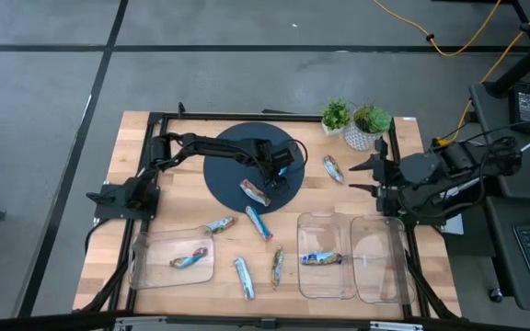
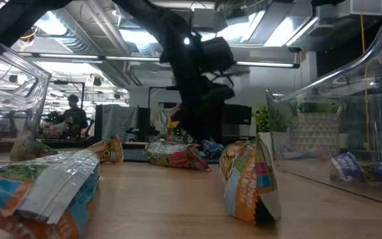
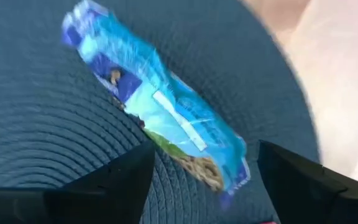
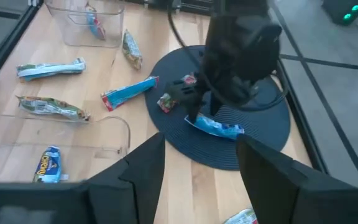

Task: Pick and place Granola Bars by type
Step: Put the blue granola bar into the middle transparent bin

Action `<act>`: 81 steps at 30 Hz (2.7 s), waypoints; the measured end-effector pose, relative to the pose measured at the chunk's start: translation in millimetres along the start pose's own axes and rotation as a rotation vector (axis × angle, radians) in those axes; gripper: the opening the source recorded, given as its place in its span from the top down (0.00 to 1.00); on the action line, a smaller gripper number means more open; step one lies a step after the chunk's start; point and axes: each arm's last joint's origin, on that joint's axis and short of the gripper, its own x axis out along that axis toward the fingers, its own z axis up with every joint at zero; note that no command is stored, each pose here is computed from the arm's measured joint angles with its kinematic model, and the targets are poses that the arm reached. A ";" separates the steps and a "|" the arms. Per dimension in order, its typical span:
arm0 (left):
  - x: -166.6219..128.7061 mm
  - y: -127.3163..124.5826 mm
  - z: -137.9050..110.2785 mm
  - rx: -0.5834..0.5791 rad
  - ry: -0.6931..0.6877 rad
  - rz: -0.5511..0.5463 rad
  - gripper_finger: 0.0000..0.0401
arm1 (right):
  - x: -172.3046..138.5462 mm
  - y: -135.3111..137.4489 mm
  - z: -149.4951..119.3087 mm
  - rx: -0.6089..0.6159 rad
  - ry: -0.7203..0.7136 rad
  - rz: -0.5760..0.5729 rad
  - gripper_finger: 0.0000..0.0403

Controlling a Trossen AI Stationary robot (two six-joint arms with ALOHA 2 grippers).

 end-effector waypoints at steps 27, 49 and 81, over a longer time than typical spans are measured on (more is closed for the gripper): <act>-1.8 0.3 3.6 -0.151 -0.053 0.036 0.84 | -4.2 -5.7 -1.9 -0.006 -0.010 0.011 0.51; -235.0 -49.1 2.0 0.157 -0.809 -0.038 0.85 | 24.4 2.2 -22.3 0.291 -0.409 0.007 0.51; -246.2 -95.2 -12.3 0.433 -0.938 -0.119 0.85 | 98.2 -60.0 32.8 0.420 -0.838 0.352 0.20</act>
